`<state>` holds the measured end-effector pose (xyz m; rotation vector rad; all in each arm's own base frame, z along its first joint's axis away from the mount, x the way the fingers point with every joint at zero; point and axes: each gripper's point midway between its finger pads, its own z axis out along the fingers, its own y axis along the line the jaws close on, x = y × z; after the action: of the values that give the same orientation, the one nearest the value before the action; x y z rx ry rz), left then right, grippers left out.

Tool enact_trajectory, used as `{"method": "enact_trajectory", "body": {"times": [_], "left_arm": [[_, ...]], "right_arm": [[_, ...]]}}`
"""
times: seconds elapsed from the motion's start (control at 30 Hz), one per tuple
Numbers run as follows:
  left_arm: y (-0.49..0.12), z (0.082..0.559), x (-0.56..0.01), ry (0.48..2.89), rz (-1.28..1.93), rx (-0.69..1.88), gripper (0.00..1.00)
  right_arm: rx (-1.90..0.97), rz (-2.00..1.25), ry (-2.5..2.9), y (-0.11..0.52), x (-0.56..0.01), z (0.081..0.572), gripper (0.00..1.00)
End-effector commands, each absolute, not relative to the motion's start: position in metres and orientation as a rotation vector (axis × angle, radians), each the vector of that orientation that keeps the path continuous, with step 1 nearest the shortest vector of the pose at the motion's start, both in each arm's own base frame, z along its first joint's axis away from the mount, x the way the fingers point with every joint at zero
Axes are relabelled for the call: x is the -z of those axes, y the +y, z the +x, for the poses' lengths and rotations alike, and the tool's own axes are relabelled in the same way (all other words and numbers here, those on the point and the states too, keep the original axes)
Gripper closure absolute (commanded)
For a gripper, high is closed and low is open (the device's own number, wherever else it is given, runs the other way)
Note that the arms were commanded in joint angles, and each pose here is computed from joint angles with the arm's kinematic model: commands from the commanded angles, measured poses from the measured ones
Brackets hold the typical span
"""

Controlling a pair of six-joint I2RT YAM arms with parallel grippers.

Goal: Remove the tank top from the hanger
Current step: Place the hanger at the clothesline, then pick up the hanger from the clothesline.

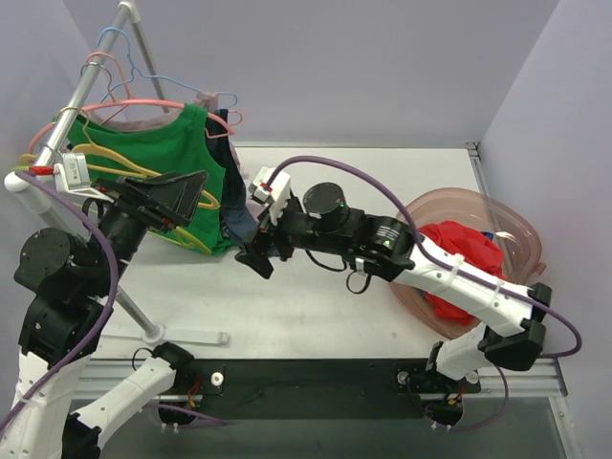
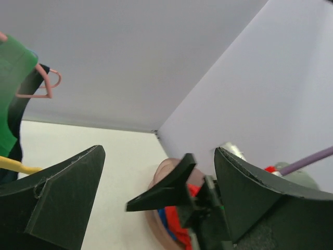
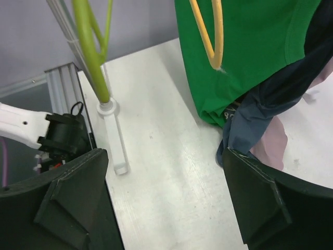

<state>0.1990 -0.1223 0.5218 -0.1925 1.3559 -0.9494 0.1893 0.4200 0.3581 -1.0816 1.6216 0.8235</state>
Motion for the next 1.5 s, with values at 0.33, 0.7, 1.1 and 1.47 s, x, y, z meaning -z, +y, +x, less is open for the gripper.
{"method": "enact_trajectory", "body": {"times": [0.33,0.7,1.1,1.47], "left_arm": [[-0.113,0.263,-0.511,1.554,-0.050,0.481,0.03],[-0.065,0.330,-0.500,1.502,-0.245,0.022,0.03],[-0.058,0.373,-0.510,1.436,-0.349,-0.158,0.13],[-0.024,0.381,-0.521,1.334,-0.472,-0.330,0.25]], "right_arm": [[-0.874,-0.966,1.604,0.352,-0.369,0.148,0.01],[-0.842,-0.955,1.583,0.319,-0.380,0.137,0.01],[-0.811,-0.977,1.612,0.318,-0.380,0.136,0.01],[-0.793,-1.003,1.655,0.329,-0.377,0.137,0.01]]}}
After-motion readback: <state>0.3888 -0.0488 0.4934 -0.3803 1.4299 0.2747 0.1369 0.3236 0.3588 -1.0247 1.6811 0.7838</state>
